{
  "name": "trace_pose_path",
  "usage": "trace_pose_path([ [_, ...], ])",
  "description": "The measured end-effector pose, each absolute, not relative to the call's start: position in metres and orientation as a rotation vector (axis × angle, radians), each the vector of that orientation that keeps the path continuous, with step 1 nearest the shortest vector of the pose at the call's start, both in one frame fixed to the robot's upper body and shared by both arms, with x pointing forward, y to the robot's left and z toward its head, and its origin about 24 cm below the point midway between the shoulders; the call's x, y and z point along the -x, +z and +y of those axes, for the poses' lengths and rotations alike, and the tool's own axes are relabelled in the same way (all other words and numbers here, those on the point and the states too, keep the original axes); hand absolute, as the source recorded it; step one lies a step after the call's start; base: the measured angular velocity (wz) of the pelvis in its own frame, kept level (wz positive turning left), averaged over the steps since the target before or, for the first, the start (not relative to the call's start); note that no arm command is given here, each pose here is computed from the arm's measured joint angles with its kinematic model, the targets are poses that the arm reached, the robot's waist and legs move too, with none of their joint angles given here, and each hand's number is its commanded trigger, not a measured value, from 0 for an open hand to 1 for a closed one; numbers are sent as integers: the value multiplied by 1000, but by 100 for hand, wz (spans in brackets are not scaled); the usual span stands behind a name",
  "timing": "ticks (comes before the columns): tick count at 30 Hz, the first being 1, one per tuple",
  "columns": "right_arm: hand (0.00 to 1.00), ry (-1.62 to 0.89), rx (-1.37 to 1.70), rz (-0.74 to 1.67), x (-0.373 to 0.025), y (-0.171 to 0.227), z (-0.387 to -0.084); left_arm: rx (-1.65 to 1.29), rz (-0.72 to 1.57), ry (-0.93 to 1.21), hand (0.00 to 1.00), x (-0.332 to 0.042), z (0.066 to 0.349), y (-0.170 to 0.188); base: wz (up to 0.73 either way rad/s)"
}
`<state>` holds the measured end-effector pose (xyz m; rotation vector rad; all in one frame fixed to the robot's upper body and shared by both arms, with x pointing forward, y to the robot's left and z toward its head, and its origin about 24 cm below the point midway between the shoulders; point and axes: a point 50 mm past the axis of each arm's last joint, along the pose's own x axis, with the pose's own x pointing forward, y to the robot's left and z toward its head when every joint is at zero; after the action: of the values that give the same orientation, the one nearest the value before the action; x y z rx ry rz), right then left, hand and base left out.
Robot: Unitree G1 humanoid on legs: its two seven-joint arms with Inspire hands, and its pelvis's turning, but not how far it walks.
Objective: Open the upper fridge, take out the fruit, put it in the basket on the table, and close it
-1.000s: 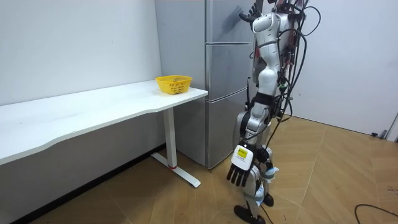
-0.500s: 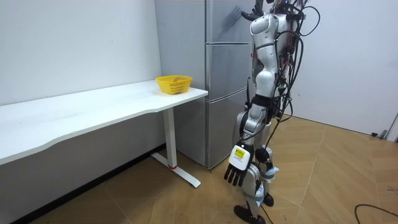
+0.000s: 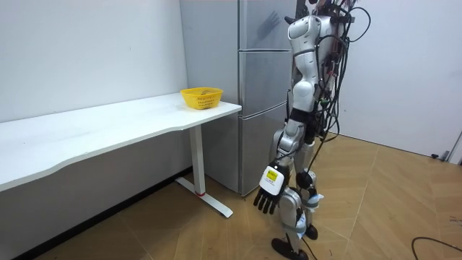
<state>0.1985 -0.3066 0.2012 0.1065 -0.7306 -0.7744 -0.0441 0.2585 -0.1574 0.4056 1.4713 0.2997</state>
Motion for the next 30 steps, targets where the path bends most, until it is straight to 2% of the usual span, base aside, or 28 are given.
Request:
trace_pose_path([
  [9,0,-952,24,-507,-177,154,-336,-406,1473,286,0,41,258,-158,-12],
  [14,0,-1032,44,-156,-154,78,-346,-439,1450,236,0,24,257,-160,-20],
  [16,0,-1035,34,35,-142,37,-342,-448,1442,228,0,18,257,-160,-12],
  [18,0,-997,16,336,-128,-23,-331,-463,1447,201,0,12,254,-161,-14],
  [20,0,-956,-1,542,-110,-60,-321,-456,1446,181,0,10,252,-162,-5],
  [25,0,-890,-52,882,-69,-116,-300,-452,1461,160,0,7,253,-162,1],
  [30,0,-858,-101,1092,-42,-143,-285,-457,1477,115,0,8,251,-162,3],
])
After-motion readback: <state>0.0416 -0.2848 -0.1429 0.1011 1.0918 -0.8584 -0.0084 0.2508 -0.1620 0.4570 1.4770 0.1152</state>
